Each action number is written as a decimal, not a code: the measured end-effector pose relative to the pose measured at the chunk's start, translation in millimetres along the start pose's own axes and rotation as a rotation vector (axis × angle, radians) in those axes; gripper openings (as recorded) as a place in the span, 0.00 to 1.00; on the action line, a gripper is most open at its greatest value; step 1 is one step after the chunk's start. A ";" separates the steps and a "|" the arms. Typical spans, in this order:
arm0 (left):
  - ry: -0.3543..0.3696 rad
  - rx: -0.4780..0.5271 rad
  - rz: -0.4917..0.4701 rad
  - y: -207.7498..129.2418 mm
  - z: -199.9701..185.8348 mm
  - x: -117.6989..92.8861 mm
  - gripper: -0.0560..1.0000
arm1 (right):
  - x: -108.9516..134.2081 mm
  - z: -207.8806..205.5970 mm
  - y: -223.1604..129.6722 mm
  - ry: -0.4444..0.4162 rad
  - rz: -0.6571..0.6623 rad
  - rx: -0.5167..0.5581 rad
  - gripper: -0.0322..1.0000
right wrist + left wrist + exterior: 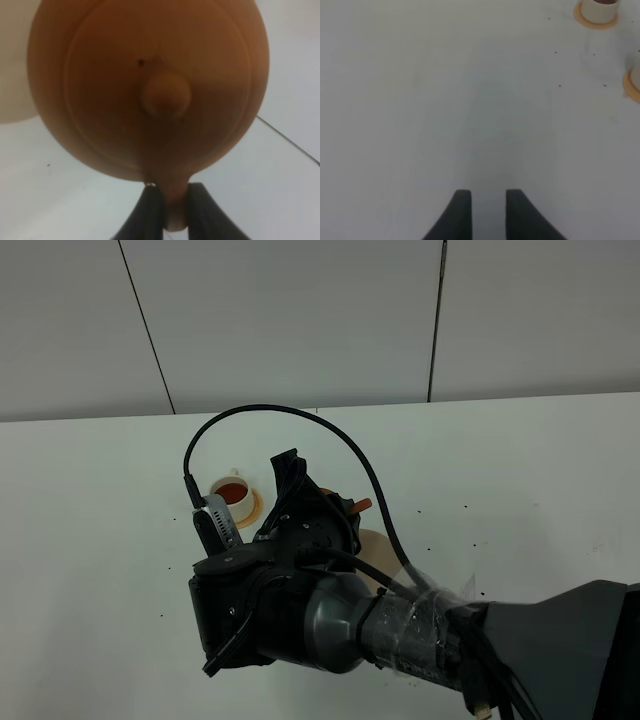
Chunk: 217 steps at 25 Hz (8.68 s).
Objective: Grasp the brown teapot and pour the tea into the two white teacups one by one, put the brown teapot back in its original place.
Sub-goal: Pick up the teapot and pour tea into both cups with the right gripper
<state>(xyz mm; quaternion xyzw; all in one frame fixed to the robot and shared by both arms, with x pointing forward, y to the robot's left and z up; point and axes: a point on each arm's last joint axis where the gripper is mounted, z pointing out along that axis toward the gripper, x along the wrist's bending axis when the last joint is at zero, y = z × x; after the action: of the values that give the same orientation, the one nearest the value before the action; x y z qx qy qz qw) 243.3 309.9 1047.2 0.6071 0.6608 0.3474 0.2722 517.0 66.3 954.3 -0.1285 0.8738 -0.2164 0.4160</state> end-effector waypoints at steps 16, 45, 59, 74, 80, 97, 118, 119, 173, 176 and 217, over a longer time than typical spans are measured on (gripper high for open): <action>0.000 0.000 0.000 0.0 0.0 0.0 0.28 | 0.1 0.0 0.0 0.001 0.001 0.000 0.12; 0.000 0.000 0.000 0.0 0.0 0.0 0.28 | 13.9 0.8 3.9 0.012 -0.014 0.009 0.12; 0.000 0.000 0.000 0.0 0.0 0.0 0.28 | 11.4 -1.3 4.6 -0.026 -0.028 0.014 0.12; 0.000 0.000 0.000 0.0 0.0 0.0 0.28 | 10.5 -1.3 4.4 -0.036 -0.025 0.017 0.12; 0.000 0.000 0.000 0.0 0.0 0.0 0.28 | 10.5 -1.3 4.4 -0.036 -0.024 0.017 0.12; 0.000 0.000 0.000 0.0 0.0 0.0 0.28 | 10.3 -1.3 4.4 -0.038 -0.023 0.017 0.12; 0.000 0.000 0.000 0.0 0.0 0.0 0.28 | 9.0 -2.5 4.7 -0.058 -0.031 0.020 0.12; 0.000 0.000 0.000 0.0 0.0 0.0 0.28 | 9.3 -3.3 5.2 -0.059 -0.032 0.019 0.12; 0.000 0.000 0.000 0.0 0.0 0.0 0.28 | 12.4 -9.0 9.5 -0.055 -0.031 0.004 0.12; 0.000 0.000 0.000 0.0 0.0 0.0 0.28 | 12.4 -9.0 9.5 -0.055 -0.031 0.004 0.12; 0.000 0.000 0.000 0.0 0.0 0.0 0.28 | 6.4 -9.4 8.1 -0.120 -0.126 0.026 0.12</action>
<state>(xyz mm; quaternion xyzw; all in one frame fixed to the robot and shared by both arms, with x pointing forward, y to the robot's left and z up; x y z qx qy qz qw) 243.3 309.9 1047.2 0.6071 0.6608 0.3474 0.2722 505.4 73.3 951.4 -0.1902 0.8347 -0.2454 0.4547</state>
